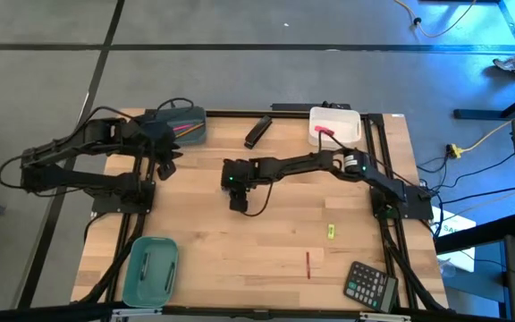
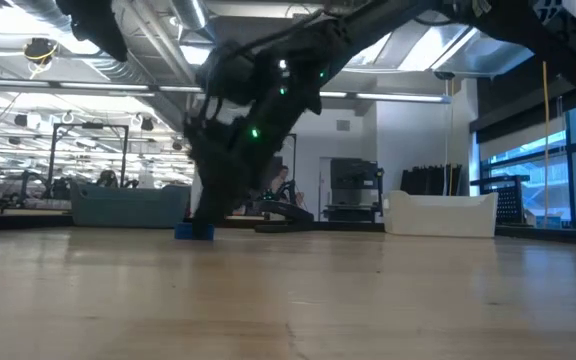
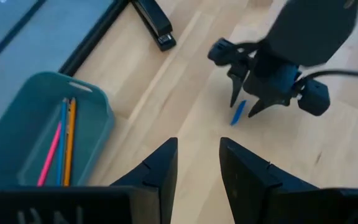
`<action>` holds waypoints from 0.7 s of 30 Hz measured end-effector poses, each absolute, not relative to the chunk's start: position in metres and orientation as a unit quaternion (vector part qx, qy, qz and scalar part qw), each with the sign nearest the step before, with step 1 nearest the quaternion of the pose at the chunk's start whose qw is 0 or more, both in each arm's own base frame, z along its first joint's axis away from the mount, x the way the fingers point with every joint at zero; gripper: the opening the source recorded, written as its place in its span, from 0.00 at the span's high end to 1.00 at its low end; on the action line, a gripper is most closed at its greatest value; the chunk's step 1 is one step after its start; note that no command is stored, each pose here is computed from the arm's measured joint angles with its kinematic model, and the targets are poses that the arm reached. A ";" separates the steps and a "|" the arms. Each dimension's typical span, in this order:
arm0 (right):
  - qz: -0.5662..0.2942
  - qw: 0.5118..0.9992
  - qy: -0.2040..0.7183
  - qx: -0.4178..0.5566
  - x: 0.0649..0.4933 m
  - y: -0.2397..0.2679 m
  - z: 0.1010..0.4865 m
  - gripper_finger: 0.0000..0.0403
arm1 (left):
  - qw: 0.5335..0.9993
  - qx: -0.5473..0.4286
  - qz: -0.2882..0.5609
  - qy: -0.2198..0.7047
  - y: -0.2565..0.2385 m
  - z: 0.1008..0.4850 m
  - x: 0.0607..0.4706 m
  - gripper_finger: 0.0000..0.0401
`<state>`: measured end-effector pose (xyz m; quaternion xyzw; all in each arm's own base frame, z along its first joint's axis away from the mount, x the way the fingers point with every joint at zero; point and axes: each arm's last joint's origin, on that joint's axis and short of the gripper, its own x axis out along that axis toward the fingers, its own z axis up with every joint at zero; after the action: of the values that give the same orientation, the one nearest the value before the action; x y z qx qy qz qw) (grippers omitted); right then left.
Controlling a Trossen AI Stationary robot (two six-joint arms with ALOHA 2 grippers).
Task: Sort crayons/erasers/pens/pencils in bins
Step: Put the blue eraser into the white bin
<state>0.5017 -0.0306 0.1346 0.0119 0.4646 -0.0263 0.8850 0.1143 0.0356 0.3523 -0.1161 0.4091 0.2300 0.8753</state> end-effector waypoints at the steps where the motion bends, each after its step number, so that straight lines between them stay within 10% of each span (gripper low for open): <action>1: -0.026 0.879 0.476 0.014 0.500 -0.032 0.130 0.59 | 0.876 -0.114 0.232 0.408 0.035 0.353 0.114 0.73; 21: 0.001 0.876 0.479 0.046 0.496 -0.031 0.143 0.95 | 0.878 -0.108 0.236 0.402 0.035 0.353 0.116 0.73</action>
<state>0.4958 -0.0310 0.1431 0.0460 0.4793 0.0012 0.8764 0.1156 0.0352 0.3534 -0.1083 0.4016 0.2355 0.8784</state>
